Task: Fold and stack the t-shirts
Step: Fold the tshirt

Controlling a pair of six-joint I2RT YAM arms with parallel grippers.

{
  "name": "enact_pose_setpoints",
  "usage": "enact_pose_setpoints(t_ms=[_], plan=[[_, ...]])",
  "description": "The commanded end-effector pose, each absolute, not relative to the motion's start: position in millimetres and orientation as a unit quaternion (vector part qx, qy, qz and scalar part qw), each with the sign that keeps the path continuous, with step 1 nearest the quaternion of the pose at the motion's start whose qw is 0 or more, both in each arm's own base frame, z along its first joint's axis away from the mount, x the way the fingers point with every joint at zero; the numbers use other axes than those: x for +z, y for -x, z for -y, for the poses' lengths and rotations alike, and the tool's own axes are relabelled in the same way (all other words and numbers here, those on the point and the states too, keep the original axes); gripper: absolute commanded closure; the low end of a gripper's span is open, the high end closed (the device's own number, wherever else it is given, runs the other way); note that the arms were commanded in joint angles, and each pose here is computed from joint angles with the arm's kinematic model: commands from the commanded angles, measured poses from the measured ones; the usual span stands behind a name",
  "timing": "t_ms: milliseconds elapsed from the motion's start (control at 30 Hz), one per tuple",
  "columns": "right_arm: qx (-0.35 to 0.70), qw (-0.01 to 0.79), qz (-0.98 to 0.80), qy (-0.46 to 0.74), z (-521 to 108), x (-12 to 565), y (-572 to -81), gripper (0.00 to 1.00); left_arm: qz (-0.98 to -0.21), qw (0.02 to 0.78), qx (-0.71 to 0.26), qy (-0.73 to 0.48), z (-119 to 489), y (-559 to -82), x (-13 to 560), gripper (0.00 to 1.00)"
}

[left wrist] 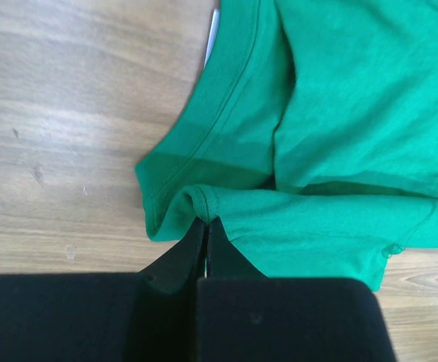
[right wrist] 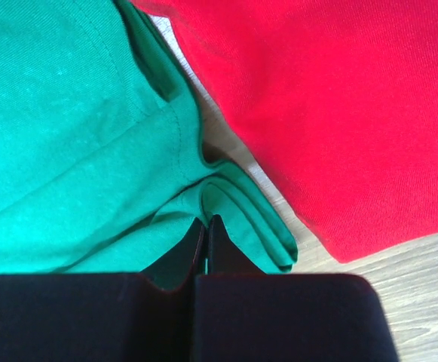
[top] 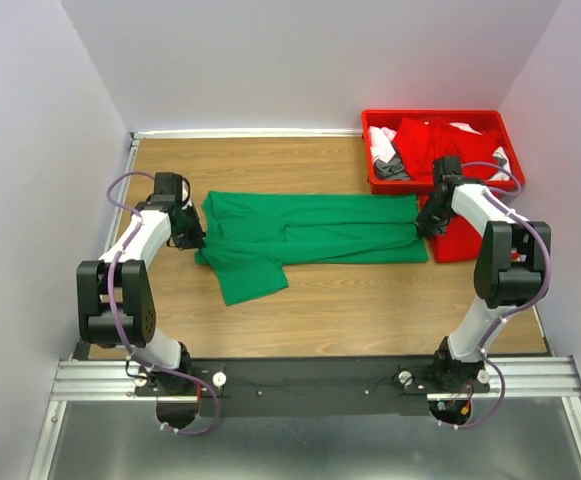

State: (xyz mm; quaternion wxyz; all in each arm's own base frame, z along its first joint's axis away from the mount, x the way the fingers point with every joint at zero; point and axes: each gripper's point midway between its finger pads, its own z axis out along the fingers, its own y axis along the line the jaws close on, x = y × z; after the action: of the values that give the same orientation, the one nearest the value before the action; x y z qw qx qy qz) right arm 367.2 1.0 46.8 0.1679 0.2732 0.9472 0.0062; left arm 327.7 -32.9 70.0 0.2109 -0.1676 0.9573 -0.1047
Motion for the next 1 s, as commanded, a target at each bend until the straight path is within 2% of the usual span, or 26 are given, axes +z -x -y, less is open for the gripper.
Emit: enact_pose_setpoints(t_ms=[0,200,300,333,400,467,500,533,600,633,733,867,933,967], plan=[[-0.021,0.174,-0.945,-0.276,11,37,-374,0.98,-0.955,0.223,-0.09,0.174,24,-343,67,1.0],[-0.026,0.176,-0.943,-0.28,13,33,-377,0.95,-0.955,0.225,-0.087,0.174,23,-350,58,0.95],[-0.02,0.179,-0.943,-0.279,11,34,-381,0.92,-0.953,0.231,-0.083,0.175,22,-353,60,0.85],[-0.018,0.179,-0.944,-0.278,11,35,-381,0.88,-0.952,0.237,-0.083,0.174,21,-355,63,0.76],[-0.007,0.189,-0.944,-0.269,7,44,-384,0.87,-0.951,0.244,-0.081,0.174,20,-356,67,0.69],[-0.002,0.204,-0.944,-0.261,6,55,-387,0.77,-0.945,0.263,-0.08,0.175,19,-359,79,0.48],[0.001,0.221,-0.942,-0.251,5,67,-390,0.65,-0.941,0.279,-0.074,0.176,15,-359,90,0.28],[0.004,0.229,-0.942,-0.246,3,74,-390,0.58,-0.938,0.29,-0.069,0.179,13,-360,96,0.18],[0.012,0.254,-0.939,-0.23,0,95,-389,0.48,-0.93,0.311,-0.06,0.188,8,-359,109,0.09],[0.014,0.259,-0.939,-0.226,-1,99,-385,0.38,-0.919,0.341,-0.048,0.194,2,-358,126,0.07],[0.028,0.293,-0.938,-0.184,-23,126,-376,0.3,-0.907,0.372,-0.046,0.193,2,-344,148,0.07],[0.072,0.329,-0.935,-0.114,-75,154,-358,0.29,-0.904,0.387,-0.056,0.173,20,-320,161,0.07],[0.138,0.338,-0.929,-0.062,-122,163,-348,0.29,-0.903,0.386,-0.075,0.174,32,-304,161,0.07],[0.191,0.32,-0.927,-0.038,-152,159,-326,0.29,-0.91,0.372,-0.086,0.162,45,-293,152,0.07]])
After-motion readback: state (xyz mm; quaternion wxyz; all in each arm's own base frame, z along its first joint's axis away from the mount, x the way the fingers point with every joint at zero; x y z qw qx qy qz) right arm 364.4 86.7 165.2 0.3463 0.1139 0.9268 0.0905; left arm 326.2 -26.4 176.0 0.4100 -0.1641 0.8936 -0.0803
